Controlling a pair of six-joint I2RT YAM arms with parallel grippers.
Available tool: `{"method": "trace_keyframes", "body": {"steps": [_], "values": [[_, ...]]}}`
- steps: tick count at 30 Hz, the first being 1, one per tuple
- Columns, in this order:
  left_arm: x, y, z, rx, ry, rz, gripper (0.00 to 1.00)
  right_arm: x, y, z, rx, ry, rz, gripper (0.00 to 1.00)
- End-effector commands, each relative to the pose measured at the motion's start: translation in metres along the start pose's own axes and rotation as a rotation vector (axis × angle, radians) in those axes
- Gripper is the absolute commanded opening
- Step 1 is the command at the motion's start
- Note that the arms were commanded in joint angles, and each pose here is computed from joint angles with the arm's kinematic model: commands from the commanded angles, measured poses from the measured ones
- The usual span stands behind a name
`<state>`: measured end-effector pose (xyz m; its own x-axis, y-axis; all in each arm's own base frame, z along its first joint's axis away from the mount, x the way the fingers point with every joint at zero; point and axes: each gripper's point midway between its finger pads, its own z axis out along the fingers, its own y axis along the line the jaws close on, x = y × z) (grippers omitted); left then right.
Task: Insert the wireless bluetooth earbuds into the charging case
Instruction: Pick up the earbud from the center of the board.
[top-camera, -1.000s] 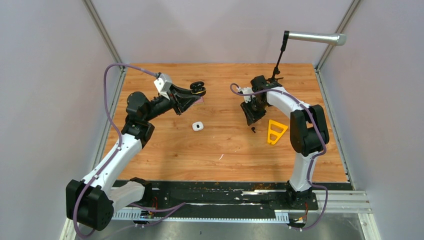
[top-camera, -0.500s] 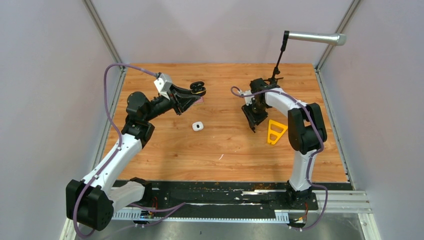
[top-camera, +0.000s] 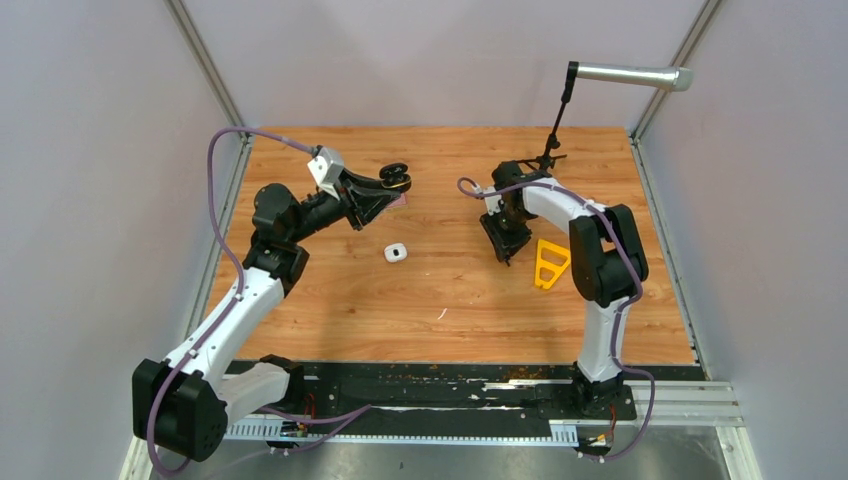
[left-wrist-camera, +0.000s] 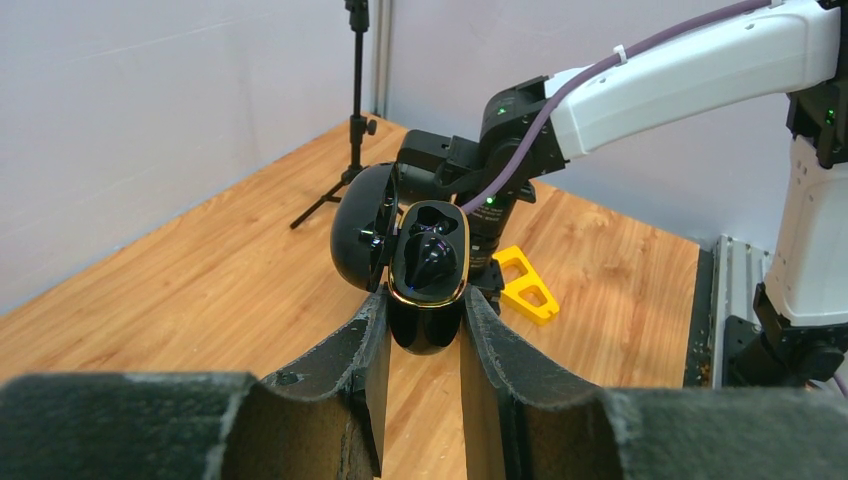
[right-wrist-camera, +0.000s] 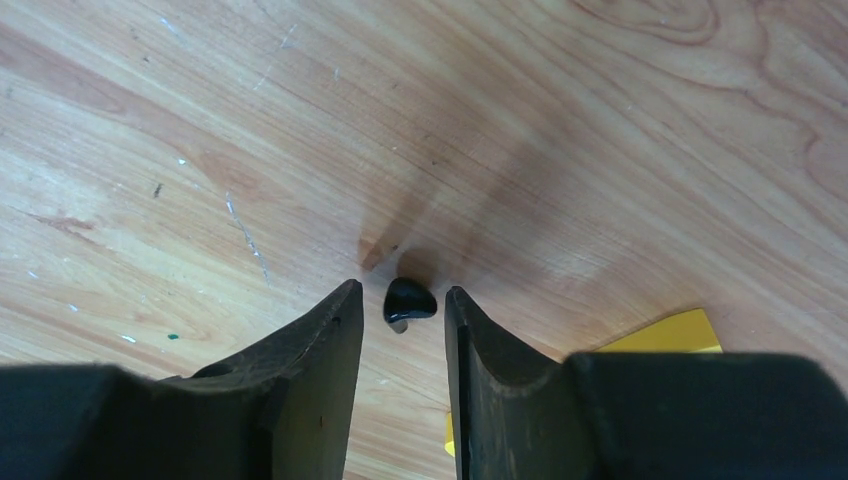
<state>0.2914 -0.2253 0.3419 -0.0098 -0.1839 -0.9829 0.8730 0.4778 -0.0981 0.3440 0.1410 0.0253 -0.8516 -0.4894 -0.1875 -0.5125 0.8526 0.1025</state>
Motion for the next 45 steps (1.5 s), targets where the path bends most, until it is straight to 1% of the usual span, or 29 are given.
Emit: {"method": "trace_keyframes", "body": {"steps": [1,13,18,21,26,33,36,38,42,45], "values": [[-0.011,0.0,-0.002,-0.005,-0.038,0.037,0.0,-0.006,-0.005,0.001,0.04,0.003,0.052,0.35],[-0.009,0.003,-0.002,-0.015,-0.036,0.033,0.0,-0.007,-0.001,0.005,0.041,0.015,0.063,0.33],[-0.008,0.004,-0.002,-0.017,-0.037,0.03,0.0,-0.003,0.003,0.006,0.034,0.027,0.077,0.31],[-0.007,0.004,-0.002,-0.018,-0.035,0.031,0.0,-0.004,0.003,0.006,0.037,0.023,0.077,0.27],[-0.006,0.005,-0.003,-0.019,-0.032,0.03,0.0,-0.013,0.004,0.002,0.027,-0.008,0.06,0.17],[-0.006,0.005,-0.002,-0.018,-0.032,0.029,0.0,-0.023,0.008,-0.012,0.011,-0.067,0.039,0.09],[-0.006,0.005,-0.001,-0.016,-0.031,0.031,0.0,-0.032,0.014,-0.027,-0.013,-0.117,0.018,0.06],[-0.006,0.006,0.0,-0.013,-0.028,0.029,0.0,-0.038,0.024,-0.043,-0.059,-0.166,-0.005,0.04],[-0.009,0.007,0.004,-0.006,-0.033,0.041,0.0,-0.049,0.055,-0.084,-0.24,-0.292,-0.055,0.01],[-0.021,0.008,0.011,0.018,-0.044,0.062,0.0,-0.052,0.08,-0.132,-0.389,-0.408,-0.103,0.01]]}}
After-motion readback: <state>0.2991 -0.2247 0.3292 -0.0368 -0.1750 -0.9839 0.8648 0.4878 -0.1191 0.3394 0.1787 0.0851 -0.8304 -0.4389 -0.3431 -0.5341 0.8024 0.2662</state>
